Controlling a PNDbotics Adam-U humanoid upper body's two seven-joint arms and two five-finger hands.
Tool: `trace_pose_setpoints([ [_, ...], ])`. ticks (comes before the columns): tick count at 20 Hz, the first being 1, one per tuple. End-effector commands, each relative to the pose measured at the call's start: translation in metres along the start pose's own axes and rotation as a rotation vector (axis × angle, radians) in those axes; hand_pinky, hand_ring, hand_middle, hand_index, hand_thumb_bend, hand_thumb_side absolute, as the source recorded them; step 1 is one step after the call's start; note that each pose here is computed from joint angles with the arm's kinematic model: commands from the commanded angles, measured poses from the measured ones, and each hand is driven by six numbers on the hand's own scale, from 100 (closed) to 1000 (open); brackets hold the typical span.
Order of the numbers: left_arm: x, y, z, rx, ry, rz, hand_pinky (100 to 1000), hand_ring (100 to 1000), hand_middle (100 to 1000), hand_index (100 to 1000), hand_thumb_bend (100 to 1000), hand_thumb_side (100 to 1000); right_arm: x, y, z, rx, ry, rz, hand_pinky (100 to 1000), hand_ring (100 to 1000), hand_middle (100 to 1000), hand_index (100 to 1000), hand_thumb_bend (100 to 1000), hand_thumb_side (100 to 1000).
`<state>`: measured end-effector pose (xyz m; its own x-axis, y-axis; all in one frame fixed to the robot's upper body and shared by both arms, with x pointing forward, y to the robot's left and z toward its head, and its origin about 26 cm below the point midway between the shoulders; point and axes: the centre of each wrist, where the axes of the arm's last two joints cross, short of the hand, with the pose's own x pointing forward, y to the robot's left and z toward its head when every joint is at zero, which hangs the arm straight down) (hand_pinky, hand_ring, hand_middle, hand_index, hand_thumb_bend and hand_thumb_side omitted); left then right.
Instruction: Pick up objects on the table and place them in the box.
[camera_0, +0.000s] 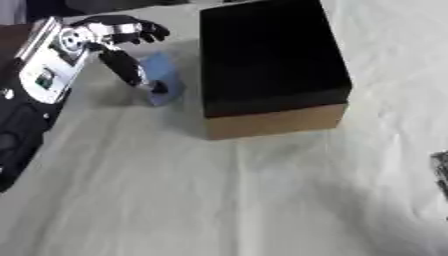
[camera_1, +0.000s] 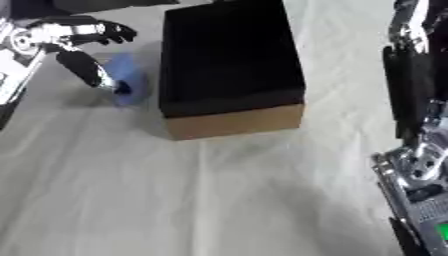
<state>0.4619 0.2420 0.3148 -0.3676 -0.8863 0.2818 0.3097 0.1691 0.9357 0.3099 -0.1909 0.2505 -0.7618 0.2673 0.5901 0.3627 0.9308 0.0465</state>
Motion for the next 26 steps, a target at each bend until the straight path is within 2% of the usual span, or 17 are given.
trace_pose_setpoints([
  [1, -0.001, 0.011, 0.006, 0.005, 0.028, -0.016, 1000, 954, 879, 970, 606, 220, 0.006, -0.002, -0.004, -0.001, -0.027, -0.010, 742, 688, 597, 832, 100, 608],
  [5, -0.003, 0.010, 0.005, 0.021, 0.071, -0.012, 1000, 947, 854, 966, 595, 209, 0.006, -0.001, -0.004, -0.001, -0.026, -0.016, 742, 689, 597, 832, 100, 610],
  [9, -0.003, 0.008, 0.002, 0.047, 0.080, 0.000, 1000, 912, 777, 929, 536, 167, 0.007, -0.001, -0.004, -0.003, -0.028, -0.022, 742, 689, 596, 832, 100, 611],
  [10, -0.003, 0.008, 0.002, 0.061, 0.080, 0.008, 1000, 874, 715, 882, 464, 116, 0.007, -0.001, -0.004, -0.002, -0.027, -0.023, 742, 689, 596, 832, 100, 611],
  [11, -0.003, 0.007, 0.002, 0.077, 0.081, 0.021, 1000, 863, 695, 866, 445, 100, 0.006, -0.001, -0.004, -0.002, -0.027, -0.024, 742, 689, 596, 832, 100, 612],
  [12, -0.003, 0.007, 0.002, 0.091, 0.083, 0.034, 1000, 820, 619, 809, 350, 100, 0.006, -0.001, -0.004, -0.003, -0.025, -0.024, 742, 689, 596, 830, 100, 612],
  [14, -0.003, 0.006, 0.002, 0.113, 0.087, 0.056, 977, 762, 534, 726, 228, 100, 0.006, -0.001, -0.003, -0.005, -0.019, -0.023, 742, 689, 596, 829, 100, 614],
  [16, -0.002, 0.007, 0.004, 0.134, 0.088, 0.072, 955, 736, 502, 678, 156, 100, 0.005, -0.001, -0.003, -0.004, -0.013, -0.020, 742, 690, 596, 829, 100, 615],
  [18, 0.001, 0.009, 0.006, 0.155, 0.088, 0.080, 942, 714, 496, 668, 103, 100, 0.005, -0.002, -0.003, -0.006, -0.010, -0.018, 742, 690, 596, 828, 100, 614],
  [22, 0.011, 0.015, 0.014, 0.214, 0.068, 0.068, 933, 688, 512, 670, 100, 100, 0.005, -0.002, -0.002, -0.008, -0.007, -0.015, 743, 691, 596, 827, 100, 612],
  [26, 0.032, 0.024, 0.027, 0.323, -0.002, 0.030, 906, 661, 510, 661, 100, 100, 0.005, -0.002, -0.002, -0.010, -0.005, -0.011, 743, 692, 596, 826, 100, 609],
])
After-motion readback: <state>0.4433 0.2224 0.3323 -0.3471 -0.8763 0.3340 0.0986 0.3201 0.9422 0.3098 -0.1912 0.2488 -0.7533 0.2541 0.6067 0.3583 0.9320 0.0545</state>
